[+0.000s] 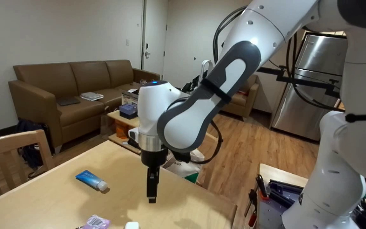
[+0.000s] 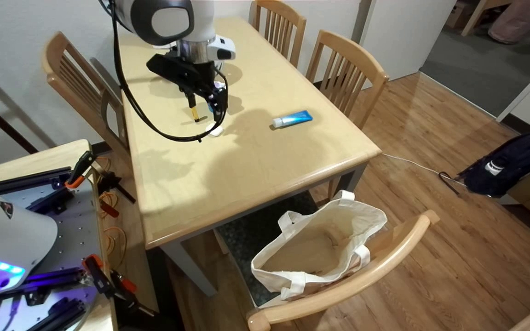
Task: Remove the small white item from the table and put it in the bag
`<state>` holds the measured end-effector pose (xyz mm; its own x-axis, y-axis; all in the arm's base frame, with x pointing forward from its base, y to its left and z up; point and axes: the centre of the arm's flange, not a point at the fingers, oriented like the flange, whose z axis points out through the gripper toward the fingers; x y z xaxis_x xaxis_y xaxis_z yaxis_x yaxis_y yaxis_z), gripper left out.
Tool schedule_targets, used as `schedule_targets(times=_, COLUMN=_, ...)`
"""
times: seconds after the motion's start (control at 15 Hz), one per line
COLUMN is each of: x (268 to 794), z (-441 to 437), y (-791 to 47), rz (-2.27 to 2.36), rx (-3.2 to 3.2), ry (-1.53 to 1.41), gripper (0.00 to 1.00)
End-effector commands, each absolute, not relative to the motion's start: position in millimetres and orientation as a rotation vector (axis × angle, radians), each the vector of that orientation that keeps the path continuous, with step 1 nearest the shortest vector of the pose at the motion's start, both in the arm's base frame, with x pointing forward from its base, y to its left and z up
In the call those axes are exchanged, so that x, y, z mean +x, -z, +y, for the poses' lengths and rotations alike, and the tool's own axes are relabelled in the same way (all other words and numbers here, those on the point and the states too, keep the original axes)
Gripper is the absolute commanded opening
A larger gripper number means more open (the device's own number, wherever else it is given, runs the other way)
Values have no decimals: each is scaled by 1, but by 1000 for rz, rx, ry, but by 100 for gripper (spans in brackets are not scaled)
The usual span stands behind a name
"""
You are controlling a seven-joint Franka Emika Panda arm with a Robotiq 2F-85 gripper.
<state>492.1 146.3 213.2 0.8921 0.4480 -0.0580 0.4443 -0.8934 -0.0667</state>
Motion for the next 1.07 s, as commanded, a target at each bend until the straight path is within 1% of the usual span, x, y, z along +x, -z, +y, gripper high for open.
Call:
schedule_targets(times=0.0, x=490, z=150, y=-205, rz=-714, rx=-3003, ry=-69, gripper=100)
schedule_targets(times=0.27, x=484, z=150, y=-189, rz=-783, rx=-2996, ry=-13, gripper=100)
schedule_targets(times=0.6, x=518, z=137, y=-177, rz=-837, rx=-2964, ry=248, gripper=100)
schedule_targets(times=0.8, x=531, z=142, y=-167, rz=-829, rx=-2928, ry=239, gripper=100)
schedule_targets(times=1.0, x=537, z=158, y=-153, rz=-822, rx=-2876, ry=169, gripper=100)
